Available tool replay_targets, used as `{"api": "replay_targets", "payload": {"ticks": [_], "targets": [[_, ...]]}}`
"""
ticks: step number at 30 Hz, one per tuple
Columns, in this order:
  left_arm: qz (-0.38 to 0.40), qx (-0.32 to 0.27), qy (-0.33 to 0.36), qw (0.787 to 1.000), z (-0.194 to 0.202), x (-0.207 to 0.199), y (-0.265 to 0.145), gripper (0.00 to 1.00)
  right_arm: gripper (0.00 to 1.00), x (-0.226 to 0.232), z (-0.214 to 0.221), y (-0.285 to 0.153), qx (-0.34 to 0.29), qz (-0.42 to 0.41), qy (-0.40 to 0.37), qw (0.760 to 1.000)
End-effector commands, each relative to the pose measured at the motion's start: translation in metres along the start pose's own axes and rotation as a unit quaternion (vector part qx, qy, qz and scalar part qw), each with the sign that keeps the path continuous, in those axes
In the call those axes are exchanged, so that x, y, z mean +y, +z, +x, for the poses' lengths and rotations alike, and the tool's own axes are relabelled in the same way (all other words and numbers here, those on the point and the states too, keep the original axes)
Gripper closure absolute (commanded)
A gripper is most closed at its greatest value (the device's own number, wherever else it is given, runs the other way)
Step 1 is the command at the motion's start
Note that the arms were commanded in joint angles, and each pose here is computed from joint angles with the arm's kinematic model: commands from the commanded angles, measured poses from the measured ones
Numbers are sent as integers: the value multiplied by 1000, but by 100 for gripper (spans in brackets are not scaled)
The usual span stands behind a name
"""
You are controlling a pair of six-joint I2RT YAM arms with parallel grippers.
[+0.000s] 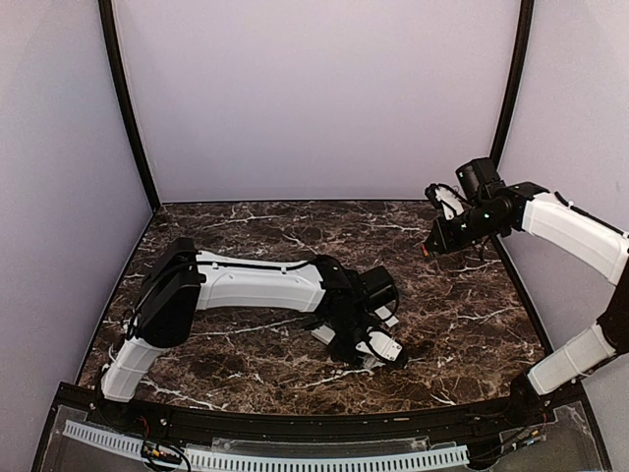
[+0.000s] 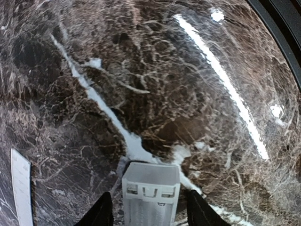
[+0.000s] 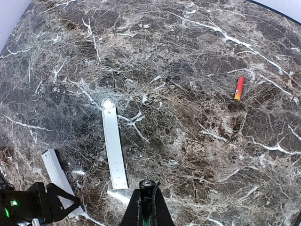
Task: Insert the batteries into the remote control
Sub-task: Move the remote control without the battery cover to the center of the board, then hold the remote control without batteries at the center of the board.
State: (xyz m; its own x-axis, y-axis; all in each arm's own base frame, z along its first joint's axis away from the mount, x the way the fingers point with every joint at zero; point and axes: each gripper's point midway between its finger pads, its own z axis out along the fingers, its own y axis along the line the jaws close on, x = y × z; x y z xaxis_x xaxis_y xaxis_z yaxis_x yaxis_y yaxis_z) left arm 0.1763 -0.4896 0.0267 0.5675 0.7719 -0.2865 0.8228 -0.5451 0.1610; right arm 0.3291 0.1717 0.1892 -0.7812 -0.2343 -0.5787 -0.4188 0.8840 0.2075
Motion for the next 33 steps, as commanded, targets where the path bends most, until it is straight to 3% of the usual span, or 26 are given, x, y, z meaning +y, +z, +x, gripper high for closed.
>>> {"api": "replay_targets", "payload": {"ticks": [1, 4, 8, 13, 17, 22, 25, 33], "targets": [[41, 31, -1, 999, 18, -20, 7, 43, 100, 6, 7, -5, 0, -10, 4, 1000], [44, 35, -8, 998, 19, -21, -2, 30, 100, 10, 9, -5, -4, -19, 4, 1000], [34, 25, -41, 998, 22, -14, -28, 22, 100, 22, 10, -2, -13, -43, 5, 999], [12, 31, -135, 990, 68, 2, -66, 19, 100, 64, 18, 10, -20, -92, -31, 995], [-40, 25, -252, 967, 108, 13, -103, 19, 100, 101, 35, 27, -21, -126, -69, 989], [-102, -68, -414, 902, 122, 29, -148, 19, 100, 143, 65, 45, -35, -156, -124, 979], [-134, -88, -487, 859, 135, 25, -164, 20, 100, 162, 76, 51, -56, -180, -148, 971], [-160, -155, -681, 697, 154, 10, -175, 22, 100, 187, 109, 72, -64, -205, -208, 954]]}}
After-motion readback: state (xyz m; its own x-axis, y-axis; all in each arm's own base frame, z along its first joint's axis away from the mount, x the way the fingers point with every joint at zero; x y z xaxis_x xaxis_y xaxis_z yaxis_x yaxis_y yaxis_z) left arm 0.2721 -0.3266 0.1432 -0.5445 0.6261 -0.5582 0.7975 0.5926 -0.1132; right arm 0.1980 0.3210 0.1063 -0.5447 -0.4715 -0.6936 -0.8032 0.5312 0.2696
